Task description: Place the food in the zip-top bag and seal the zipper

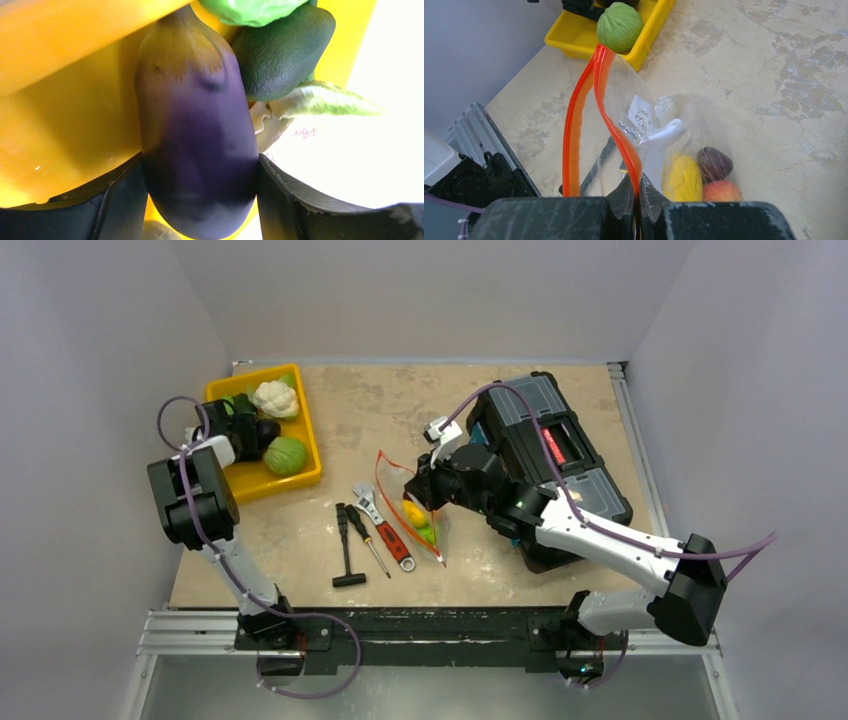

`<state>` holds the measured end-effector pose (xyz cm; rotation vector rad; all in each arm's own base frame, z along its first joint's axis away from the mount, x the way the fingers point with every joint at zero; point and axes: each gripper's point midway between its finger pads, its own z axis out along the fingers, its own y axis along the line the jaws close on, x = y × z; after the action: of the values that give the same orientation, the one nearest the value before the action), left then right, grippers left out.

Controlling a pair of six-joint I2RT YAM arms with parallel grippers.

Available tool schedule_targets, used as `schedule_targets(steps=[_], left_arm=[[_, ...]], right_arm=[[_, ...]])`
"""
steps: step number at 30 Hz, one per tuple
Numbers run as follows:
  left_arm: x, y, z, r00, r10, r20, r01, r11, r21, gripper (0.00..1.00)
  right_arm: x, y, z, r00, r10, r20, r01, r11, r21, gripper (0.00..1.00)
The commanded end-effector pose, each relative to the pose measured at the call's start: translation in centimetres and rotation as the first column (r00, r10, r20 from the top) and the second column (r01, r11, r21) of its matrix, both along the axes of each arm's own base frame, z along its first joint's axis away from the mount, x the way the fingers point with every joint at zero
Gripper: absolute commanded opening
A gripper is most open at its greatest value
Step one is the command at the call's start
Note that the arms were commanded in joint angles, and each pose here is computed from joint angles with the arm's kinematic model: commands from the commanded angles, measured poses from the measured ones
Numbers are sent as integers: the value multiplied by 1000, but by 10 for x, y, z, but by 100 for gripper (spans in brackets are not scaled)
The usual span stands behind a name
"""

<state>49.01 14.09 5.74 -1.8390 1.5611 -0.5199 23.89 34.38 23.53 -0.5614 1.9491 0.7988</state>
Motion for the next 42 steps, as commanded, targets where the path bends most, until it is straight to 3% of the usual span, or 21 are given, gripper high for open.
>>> schedule_targets(steps=[1, 9, 13, 16, 20, 25, 34, 42], left_arm=[[-3, 10, 74, 986, -51, 156, 29, 989, 144, 34], [-63, -18, 146, 965, -220, 144, 163, 930, 329, 28], [-99, -60, 169, 904, -401, 152, 318, 865, 388, 24], [-124, -117, 178, 778, -586, 224, 477, 785, 394, 25], [-167, -196, 188, 563, -787, 254, 667, 613, 424, 26], [-233, -261, 206, 309, -888, 341, 800, 436, 412, 27], [-322, -311, 251, 60, -868, 492, 854, 301, 425, 27], [-333, -356, 256, -96, -858, 505, 899, 143, 414, 28]], right_arm=[[2, 9, 21, 1000, 9, 11, -10, 998, 66, 0], [7, 9, 19, 997, -52, -60, 56, 996, 63, 0], [9, 14, 13, 991, -67, -113, 74, 996, 51, 0], [9, 18, 12, 987, -70, -144, 79, 995, 57, 0], [8, 23, 14, 982, -64, -176, 77, 995, 70, 0], [8, 21, 10, 975, -86, -203, 102, 992, 70, 0], [10, 18, 13, 969, -121, -213, 140, 987, 74, 0], [4, 23, 38, 976, -78, -203, 108, 983, 145, 0]])
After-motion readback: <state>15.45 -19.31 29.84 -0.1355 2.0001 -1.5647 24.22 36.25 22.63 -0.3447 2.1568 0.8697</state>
